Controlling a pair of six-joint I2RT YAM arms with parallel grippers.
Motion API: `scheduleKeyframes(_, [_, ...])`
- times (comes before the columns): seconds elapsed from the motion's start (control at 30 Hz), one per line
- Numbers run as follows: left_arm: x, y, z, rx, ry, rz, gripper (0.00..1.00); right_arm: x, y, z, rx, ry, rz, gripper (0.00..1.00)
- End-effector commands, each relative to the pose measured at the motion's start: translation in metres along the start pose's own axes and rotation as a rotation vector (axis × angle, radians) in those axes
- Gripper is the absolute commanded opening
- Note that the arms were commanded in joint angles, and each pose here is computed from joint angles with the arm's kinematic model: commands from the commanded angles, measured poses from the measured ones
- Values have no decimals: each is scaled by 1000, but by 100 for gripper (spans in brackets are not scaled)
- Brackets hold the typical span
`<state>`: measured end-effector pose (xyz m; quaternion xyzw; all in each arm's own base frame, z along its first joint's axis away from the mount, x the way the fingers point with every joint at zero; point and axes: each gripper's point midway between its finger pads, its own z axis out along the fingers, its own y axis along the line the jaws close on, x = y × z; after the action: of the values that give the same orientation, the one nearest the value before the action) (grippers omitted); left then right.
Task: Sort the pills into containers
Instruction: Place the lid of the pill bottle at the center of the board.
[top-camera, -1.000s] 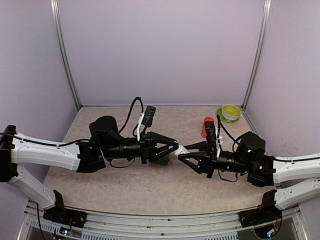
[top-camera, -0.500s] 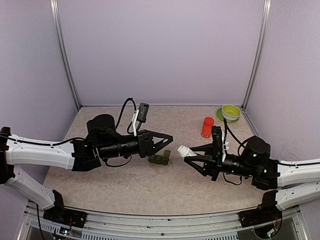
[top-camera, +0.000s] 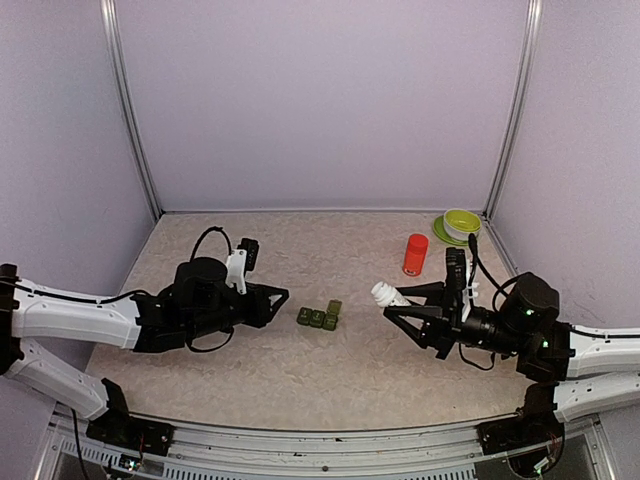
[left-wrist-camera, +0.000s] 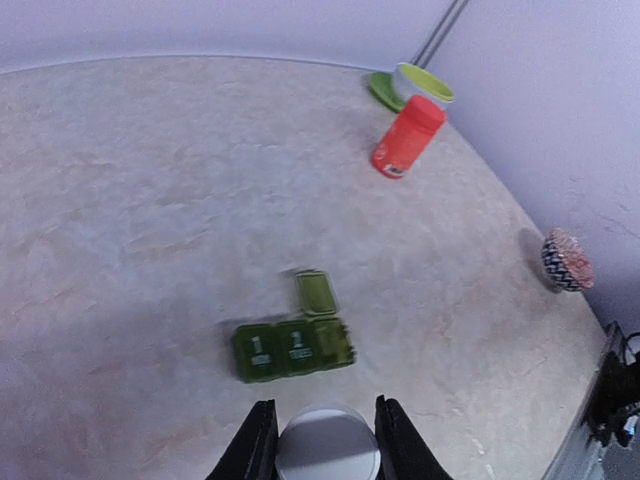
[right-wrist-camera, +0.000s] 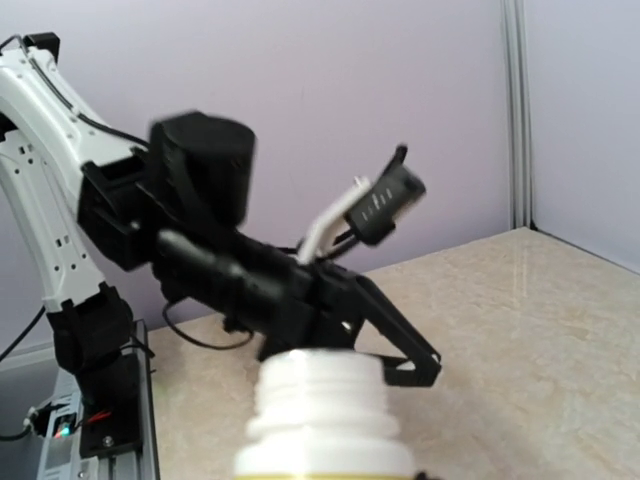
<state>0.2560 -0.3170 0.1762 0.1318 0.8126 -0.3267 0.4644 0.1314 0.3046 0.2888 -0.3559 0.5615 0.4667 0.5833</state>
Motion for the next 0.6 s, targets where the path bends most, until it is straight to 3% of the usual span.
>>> scheduleKeyframes(0.0, [18,58,4,-195,9,9,28,7,-2,-2,9,18,-3,20])
scheduleKeyframes(0.3, [55,108,21,-370,73,31,31,10,1,-1,-12,17,6,20])
scheduleKeyframes(0.57, [82,125,35,-394,121,13,30,13,0,-1,-9,25,7,20])
